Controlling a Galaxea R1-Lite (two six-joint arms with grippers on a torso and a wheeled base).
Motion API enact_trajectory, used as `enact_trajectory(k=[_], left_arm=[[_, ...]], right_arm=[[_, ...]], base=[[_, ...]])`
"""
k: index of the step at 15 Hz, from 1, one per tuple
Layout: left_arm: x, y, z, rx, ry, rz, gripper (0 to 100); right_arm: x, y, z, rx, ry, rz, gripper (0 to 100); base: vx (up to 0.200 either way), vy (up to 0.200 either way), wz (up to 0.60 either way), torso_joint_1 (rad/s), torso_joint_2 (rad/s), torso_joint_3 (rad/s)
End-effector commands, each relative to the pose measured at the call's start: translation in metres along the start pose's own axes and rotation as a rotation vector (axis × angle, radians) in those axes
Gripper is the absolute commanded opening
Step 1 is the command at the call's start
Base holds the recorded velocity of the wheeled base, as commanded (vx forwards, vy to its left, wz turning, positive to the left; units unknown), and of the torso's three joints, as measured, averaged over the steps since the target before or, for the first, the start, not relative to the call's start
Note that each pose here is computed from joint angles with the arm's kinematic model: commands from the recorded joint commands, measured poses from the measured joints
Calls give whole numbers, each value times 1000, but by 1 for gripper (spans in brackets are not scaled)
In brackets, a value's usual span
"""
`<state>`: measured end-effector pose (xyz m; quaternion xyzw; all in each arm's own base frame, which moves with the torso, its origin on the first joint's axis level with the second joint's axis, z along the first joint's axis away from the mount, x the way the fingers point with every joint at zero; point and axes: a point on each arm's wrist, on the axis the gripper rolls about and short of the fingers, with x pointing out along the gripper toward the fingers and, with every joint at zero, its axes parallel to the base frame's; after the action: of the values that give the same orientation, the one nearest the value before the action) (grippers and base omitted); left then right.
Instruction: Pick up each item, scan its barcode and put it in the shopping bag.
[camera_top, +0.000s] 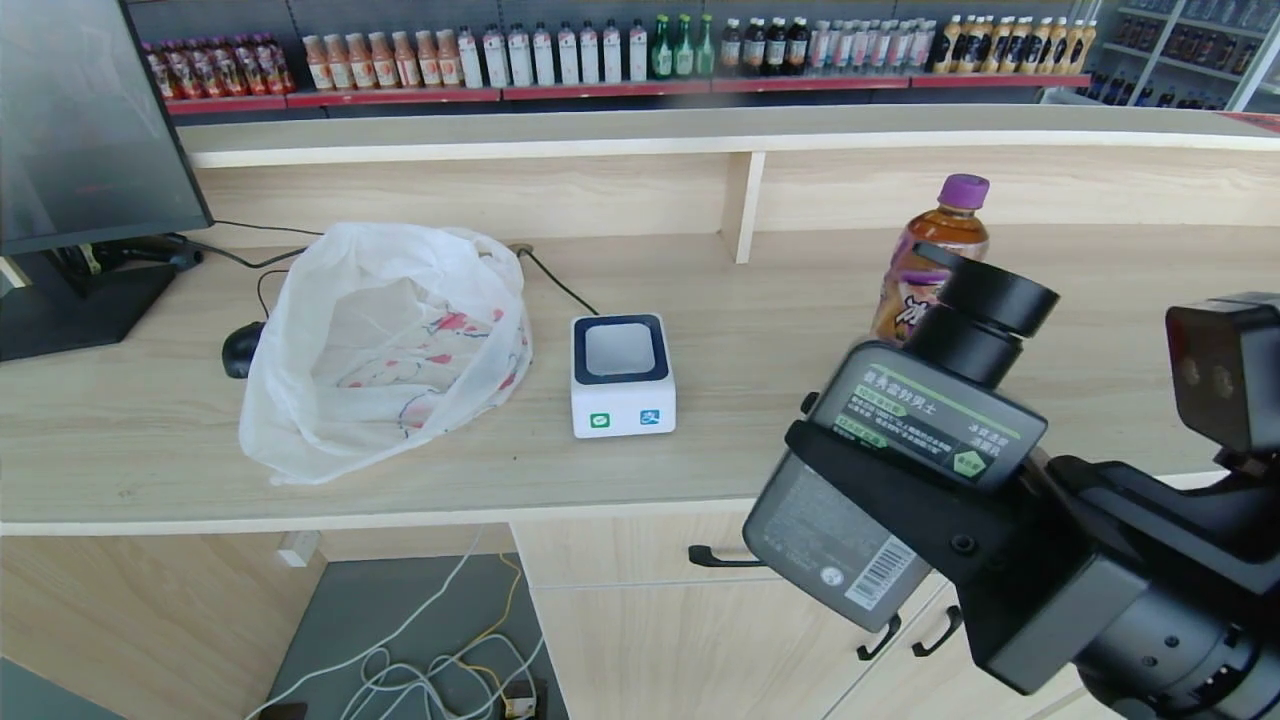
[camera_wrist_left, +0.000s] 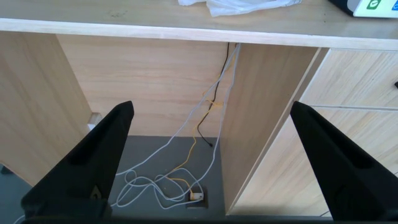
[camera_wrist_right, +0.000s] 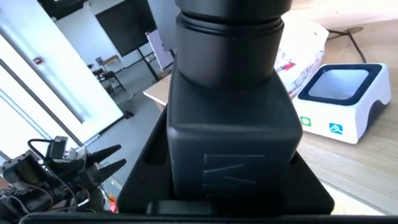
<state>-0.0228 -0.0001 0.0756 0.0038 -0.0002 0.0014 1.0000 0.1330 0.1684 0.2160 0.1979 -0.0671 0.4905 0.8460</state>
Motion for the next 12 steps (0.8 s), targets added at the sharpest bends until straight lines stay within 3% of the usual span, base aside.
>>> enact_trajectory(k=[1, 5, 12], left_arm=[[0, 0, 0, 0, -1, 0, 100], [0, 0, 0, 0, -1, 0, 100], [0, 0, 0, 0, 0, 0, 100]], right_arm=[[2, 2, 4, 12, -12, 26, 0], [18, 3, 10, 70, 1, 161, 0], [23, -2, 12, 129, -7, 143, 0]], base=[[0, 0, 0, 0, 0, 0], [0, 0, 0, 0, 0, 0], [0, 0, 0, 0, 0, 0]])
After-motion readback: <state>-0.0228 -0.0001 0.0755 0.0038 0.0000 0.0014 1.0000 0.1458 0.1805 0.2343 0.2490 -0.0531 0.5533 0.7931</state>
